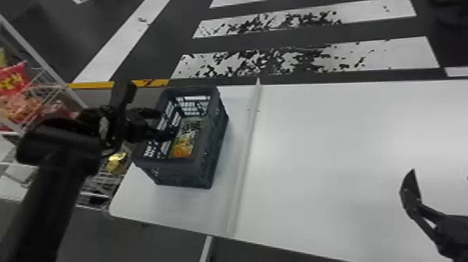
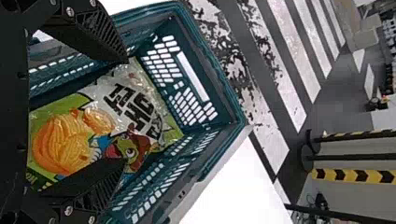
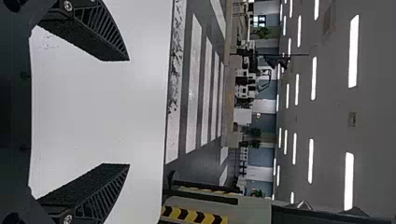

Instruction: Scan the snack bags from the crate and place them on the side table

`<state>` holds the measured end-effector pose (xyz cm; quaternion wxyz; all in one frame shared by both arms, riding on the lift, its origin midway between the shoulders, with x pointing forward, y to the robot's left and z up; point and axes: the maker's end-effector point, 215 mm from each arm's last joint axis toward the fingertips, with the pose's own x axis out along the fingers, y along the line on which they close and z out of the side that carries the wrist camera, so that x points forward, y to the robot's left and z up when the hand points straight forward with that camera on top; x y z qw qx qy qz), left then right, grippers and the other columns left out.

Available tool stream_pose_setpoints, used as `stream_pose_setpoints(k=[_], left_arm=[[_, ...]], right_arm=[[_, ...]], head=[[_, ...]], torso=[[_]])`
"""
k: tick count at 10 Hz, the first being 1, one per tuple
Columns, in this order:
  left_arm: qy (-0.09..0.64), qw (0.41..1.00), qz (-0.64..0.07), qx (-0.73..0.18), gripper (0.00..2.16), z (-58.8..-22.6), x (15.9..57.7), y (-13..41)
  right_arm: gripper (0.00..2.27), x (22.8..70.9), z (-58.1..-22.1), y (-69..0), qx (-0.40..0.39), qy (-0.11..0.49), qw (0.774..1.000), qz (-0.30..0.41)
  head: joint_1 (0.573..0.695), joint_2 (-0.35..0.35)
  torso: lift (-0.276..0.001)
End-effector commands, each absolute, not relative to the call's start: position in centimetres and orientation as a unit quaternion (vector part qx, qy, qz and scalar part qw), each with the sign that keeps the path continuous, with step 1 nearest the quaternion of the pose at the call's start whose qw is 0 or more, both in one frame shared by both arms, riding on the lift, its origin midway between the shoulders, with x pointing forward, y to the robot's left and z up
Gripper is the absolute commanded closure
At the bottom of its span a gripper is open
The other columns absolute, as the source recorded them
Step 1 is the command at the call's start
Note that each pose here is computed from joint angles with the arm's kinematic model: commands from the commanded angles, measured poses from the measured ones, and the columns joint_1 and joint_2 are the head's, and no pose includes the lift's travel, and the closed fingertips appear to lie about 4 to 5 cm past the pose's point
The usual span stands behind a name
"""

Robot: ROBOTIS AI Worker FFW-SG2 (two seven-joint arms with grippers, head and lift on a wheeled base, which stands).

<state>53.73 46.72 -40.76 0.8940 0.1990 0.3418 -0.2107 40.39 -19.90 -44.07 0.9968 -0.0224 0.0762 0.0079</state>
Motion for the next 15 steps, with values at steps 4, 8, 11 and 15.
stream_pose_setpoints(k=[4,8,11,15], left_arm=[[0.387,0.855,-0.25,0.237,0.14,-44.6,57.3,43.3],[0.422,0.823,-0.276,0.262,0.14,-48.5,57.1,41.8],[0.449,0.796,-0.286,0.288,0.12,-50.4,56.2,41.8],[0.469,0.779,-0.286,0.301,0.0,-51.8,55.4,42.5]], right_arm=[[0.07,40.5,-44.7,-19.6,-0.028,0.088,0.996,0.014],[0.07,40.8,-45.4,-19.3,-0.029,0.095,0.995,0.017],[0.07,40.9,-45.6,-19.5,-0.031,0.096,0.995,0.019],[0.07,41.2,-46.3,-19.2,-0.03,0.101,0.994,0.023]], head=[[0.695,0.287],[0.695,0.254],[0.695,0.248],[0.695,0.256]], torso=[[-0.081],[-0.081],[-0.081],[-0.081]])
